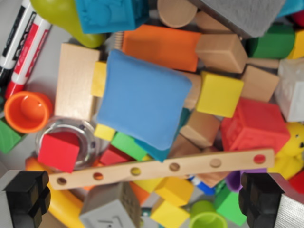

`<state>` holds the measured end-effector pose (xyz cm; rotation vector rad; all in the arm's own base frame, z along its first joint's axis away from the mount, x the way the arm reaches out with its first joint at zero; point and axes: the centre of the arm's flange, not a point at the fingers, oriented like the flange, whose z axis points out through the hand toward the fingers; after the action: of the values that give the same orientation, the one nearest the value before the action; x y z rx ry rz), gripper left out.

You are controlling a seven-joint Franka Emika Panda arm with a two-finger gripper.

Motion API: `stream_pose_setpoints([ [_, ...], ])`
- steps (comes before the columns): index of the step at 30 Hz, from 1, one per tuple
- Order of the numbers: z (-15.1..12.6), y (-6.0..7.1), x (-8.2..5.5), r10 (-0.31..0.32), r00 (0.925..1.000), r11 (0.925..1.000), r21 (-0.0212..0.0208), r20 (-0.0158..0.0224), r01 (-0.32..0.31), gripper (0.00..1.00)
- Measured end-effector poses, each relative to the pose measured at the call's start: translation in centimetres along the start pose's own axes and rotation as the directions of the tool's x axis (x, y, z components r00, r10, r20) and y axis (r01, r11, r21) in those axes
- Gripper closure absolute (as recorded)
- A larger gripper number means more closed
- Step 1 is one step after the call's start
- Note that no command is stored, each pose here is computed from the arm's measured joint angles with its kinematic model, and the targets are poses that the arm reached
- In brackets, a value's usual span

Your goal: Pick an object from the bin

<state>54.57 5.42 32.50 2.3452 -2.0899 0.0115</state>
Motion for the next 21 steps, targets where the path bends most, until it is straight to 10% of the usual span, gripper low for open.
stream_pose_setpoints([
  [9,3.5,0.8,-1.1,0.173,0.985,0.9849,-0.012,0.0024,-0.173,0.0],
  [21,8.4,0.9,-1.2,0.192,0.9814,0.9814,-0.013,0.006,-0.192,0.0],
])
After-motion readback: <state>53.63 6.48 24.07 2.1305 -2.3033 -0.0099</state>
